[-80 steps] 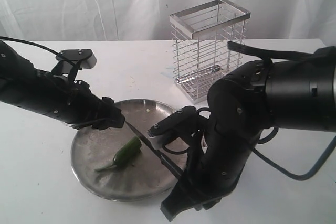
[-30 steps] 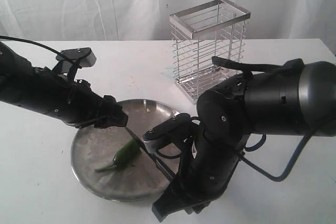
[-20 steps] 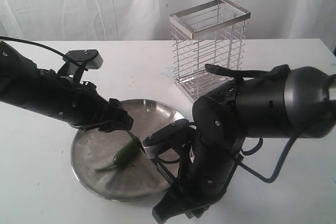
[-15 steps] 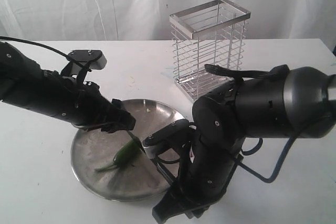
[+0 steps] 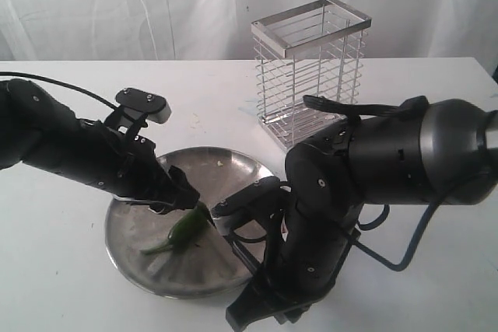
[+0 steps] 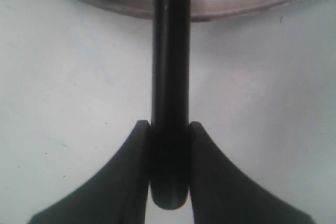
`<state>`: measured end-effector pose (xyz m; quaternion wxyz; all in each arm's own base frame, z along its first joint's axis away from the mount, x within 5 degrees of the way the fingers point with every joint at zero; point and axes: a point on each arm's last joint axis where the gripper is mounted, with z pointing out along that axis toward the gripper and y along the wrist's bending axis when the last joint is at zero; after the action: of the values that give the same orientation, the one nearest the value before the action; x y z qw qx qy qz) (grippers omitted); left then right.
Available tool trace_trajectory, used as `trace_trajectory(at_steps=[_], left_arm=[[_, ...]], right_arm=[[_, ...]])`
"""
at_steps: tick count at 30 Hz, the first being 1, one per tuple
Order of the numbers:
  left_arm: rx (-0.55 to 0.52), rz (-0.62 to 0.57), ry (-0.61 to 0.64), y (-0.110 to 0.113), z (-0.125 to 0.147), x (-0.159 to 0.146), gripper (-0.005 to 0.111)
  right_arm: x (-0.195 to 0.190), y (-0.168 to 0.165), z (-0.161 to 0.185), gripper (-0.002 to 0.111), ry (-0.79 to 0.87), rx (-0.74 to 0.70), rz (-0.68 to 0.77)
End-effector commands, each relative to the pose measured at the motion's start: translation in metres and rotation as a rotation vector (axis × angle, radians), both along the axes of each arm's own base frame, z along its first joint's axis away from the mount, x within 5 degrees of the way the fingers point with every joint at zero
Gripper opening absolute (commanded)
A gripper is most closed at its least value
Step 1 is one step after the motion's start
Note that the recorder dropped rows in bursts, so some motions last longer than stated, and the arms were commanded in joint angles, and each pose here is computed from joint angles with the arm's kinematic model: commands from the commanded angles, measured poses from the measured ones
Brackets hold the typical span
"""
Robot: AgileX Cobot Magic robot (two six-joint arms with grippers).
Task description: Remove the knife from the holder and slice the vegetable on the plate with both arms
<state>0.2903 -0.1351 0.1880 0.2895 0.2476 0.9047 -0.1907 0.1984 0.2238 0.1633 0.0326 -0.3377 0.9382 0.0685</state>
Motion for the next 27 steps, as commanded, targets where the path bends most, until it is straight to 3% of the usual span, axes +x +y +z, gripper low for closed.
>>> trace_trajectory(at_steps=[1,9,14,22,27], left_arm=[[-0.020,0.032,-0.009,-0.001,0.001,0.001,0.067],[-0.024,0.021,-0.008,-0.005,-0.001,0.011,0.067],[0.012,0.052,-0.002,-0.004,-0.016,0.017,0.067],[0.100,0.062,0.084,-0.002,-0.065,0.025,0.067],[0.095,0.062,0.070,-0.002,-0.061,0.025,0.067]], right_arm=[[0.000,0.001,0.001,0.001,-0.005,0.005,0.009],[0.000,0.001,0.001,0.001,-0.001,0.003,0.008],[0.000,0.000,0.001,0.001,0.001,0.001,0.008],[-0.001,0.000,0.001,0.001,0.012,-0.007,0.011],[-0.002,0.000,0.001,0.001,0.015,-0.009,0.011]])
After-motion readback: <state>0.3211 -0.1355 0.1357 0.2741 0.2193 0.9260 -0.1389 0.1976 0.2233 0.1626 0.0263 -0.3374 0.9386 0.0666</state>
